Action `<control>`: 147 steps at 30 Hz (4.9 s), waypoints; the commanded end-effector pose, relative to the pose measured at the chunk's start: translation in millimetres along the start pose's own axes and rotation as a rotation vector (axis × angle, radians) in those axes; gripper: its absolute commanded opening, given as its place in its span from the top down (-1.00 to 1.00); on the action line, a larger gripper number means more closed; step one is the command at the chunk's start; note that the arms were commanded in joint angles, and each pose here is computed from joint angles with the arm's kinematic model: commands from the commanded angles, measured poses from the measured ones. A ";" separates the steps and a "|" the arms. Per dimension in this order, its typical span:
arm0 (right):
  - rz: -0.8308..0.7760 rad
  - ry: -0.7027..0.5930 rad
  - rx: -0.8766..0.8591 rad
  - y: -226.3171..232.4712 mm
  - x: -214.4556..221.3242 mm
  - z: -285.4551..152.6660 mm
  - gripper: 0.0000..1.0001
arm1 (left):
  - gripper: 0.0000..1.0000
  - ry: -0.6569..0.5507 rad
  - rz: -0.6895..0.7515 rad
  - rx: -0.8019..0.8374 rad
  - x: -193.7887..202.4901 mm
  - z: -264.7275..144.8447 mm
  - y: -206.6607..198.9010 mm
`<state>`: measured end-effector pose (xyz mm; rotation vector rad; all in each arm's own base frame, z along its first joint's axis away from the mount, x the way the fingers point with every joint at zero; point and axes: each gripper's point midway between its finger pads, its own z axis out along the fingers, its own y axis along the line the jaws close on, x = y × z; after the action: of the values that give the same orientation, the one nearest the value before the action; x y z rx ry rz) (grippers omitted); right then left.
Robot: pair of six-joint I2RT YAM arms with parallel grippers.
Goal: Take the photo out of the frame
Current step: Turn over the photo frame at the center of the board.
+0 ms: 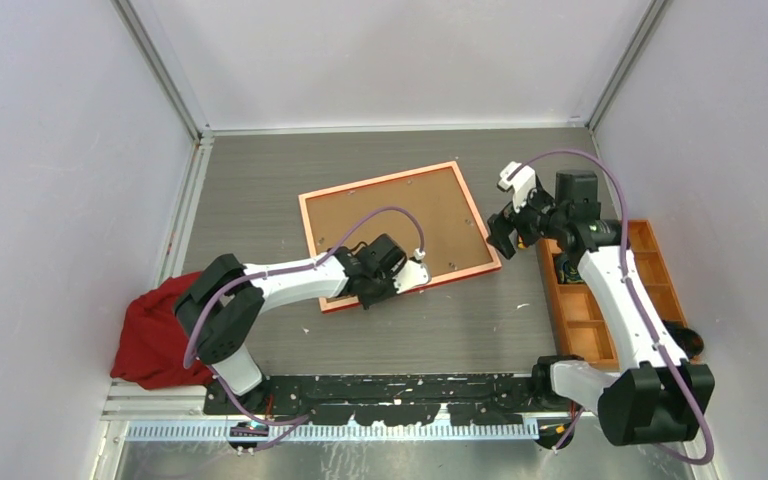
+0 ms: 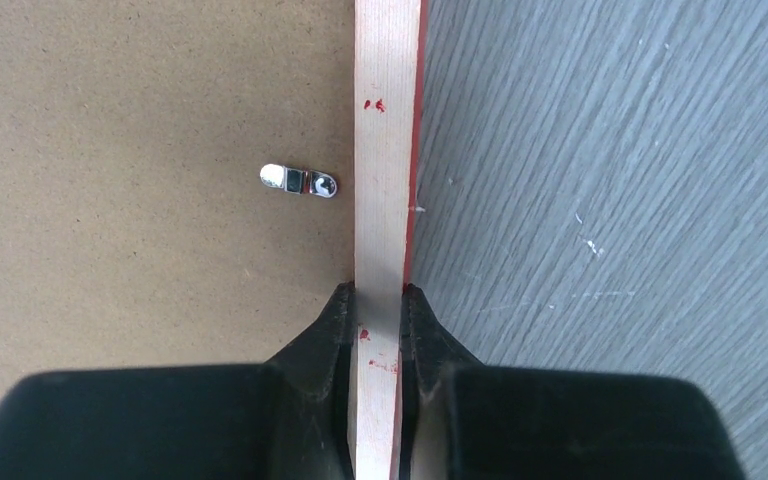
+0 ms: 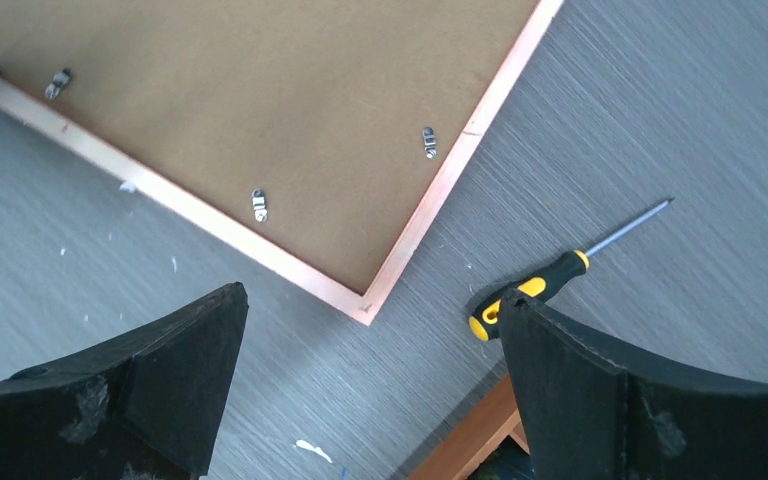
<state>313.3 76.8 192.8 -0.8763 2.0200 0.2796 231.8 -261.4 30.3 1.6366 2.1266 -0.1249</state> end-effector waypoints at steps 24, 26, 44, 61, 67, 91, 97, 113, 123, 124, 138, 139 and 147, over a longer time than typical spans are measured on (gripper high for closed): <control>-0.633 -0.085 -0.232 93.4 19.7 40.9 -1.00 | 0.99 -0.226 -0.134 0.170 -61.5 -88.7 27.1; -0.651 -0.098 -0.204 94.8 16.6 49.7 -1.00 | 0.99 -0.226 -0.139 0.184 -62.2 -89.1 24.9; -0.815 -0.155 -0.075 106.8 15.4 98.4 -0.93 | 0.99 -0.249 -0.155 0.247 -65.1 -96.0 18.4; -1.018 -0.080 -0.111 126.1 37.4 112.6 -0.32 | 0.99 -0.255 -0.172 0.280 -65.7 -96.0 16.8; -1.092 -0.035 -0.096 127.4 44.6 119.2 0.10 | 0.99 -0.257 -0.176 0.292 -66.2 -95.8 15.8; -1.242 -0.071 0.055 121.6 26.0 114.5 0.99 | 0.16 -0.331 -0.242 0.188 -62.8 -121.7 52.0; -1.223 -0.096 0.081 119.7 17.3 110.3 0.99 | -0.01 -0.388 -0.271 0.103 -61.5 -146.7 74.5; -0.922 0.040 0.001 134.3 -39.2 78.8 0.99 | -0.23 -0.402 -0.670 -0.409 50.2 -209.0 193.1; -0.671 0.050 -0.012 136.7 -112.7 45.3 0.99 | -0.28 -0.480 -0.821 -0.535 101.2 -233.4 205.2; -0.651 0.042 -0.013 137.6 -119.8 43.6 0.99 | -0.28 -0.480 -0.829 -0.540 104.1 -233.1 205.4; -0.398 -0.013 -0.039 149.1 -188.5 29.9 0.99 | -0.28 -0.490 -0.848 -0.538 109.0 -229.5 202.5; -0.380 -0.019 -0.042 150.1 -193.1 28.8 0.99 | -0.28 -0.488 -0.852 -0.537 110.0 -228.7 202.4; -0.211 -0.087 -0.066 157.8 -230.3 16.4 0.99 | -0.28 -0.500 -0.850 -0.514 106.8 -226.4 200.3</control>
<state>300.7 290.5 290.6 -1.2799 1.8936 0.0939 327.3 -28.4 214.4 0.3083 2.1259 -0.1797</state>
